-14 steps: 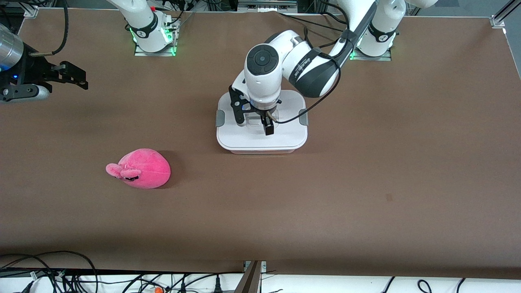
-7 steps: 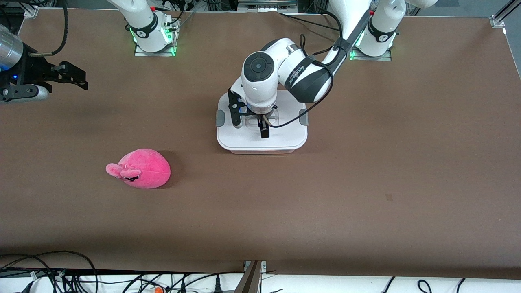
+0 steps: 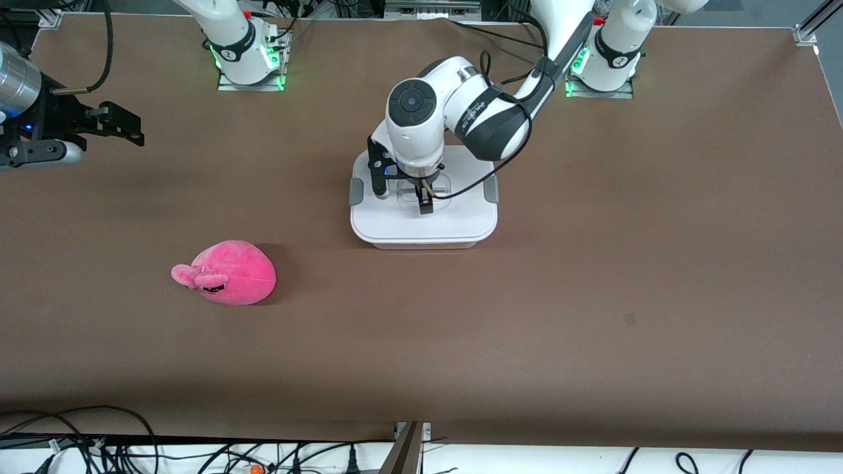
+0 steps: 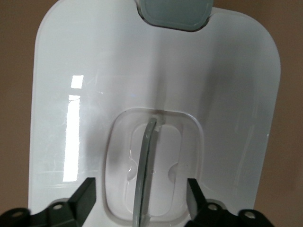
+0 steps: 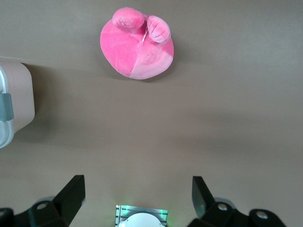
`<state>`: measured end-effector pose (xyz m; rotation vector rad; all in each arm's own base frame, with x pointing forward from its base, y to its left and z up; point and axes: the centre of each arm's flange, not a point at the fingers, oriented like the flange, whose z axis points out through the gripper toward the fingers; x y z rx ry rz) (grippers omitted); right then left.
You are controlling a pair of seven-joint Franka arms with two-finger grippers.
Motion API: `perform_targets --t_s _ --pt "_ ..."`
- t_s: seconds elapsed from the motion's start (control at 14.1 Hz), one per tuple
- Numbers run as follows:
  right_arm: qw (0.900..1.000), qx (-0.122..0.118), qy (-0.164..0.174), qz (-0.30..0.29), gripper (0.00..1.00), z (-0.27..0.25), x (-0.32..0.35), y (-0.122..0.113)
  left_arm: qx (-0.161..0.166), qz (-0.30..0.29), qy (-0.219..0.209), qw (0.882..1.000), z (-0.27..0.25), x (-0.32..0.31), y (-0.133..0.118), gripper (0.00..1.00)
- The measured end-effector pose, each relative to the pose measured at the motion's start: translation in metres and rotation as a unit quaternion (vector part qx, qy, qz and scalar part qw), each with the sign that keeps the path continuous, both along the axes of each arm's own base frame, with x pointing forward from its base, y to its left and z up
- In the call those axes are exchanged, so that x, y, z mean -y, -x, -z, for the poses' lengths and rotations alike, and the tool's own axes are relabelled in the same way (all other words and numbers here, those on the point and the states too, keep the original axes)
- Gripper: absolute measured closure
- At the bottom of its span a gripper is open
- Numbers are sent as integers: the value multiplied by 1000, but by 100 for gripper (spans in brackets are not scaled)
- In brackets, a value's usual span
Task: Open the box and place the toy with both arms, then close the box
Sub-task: 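Reach the left gripper to the lid handle and grasp it, then lift the lid off with the left gripper while the right gripper reaches the toy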
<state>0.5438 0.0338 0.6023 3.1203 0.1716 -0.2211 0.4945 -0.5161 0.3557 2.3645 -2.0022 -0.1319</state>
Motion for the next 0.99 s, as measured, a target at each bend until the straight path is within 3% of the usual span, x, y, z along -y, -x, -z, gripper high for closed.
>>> perform_targets --t_s 0.21,0.71,0.99 --pt "1000 -1 0 0 0 1 0 0 -3 4 -6 1000 -5 -1 6 55" --pt "1000 -4 1 0 0 4 0 -1 7 -2 -28 1000 0 11 25 66" --pt "1000 -6 1 0 0 7 -1 -3 9 -9 -28 1000 -2 11 25 84"
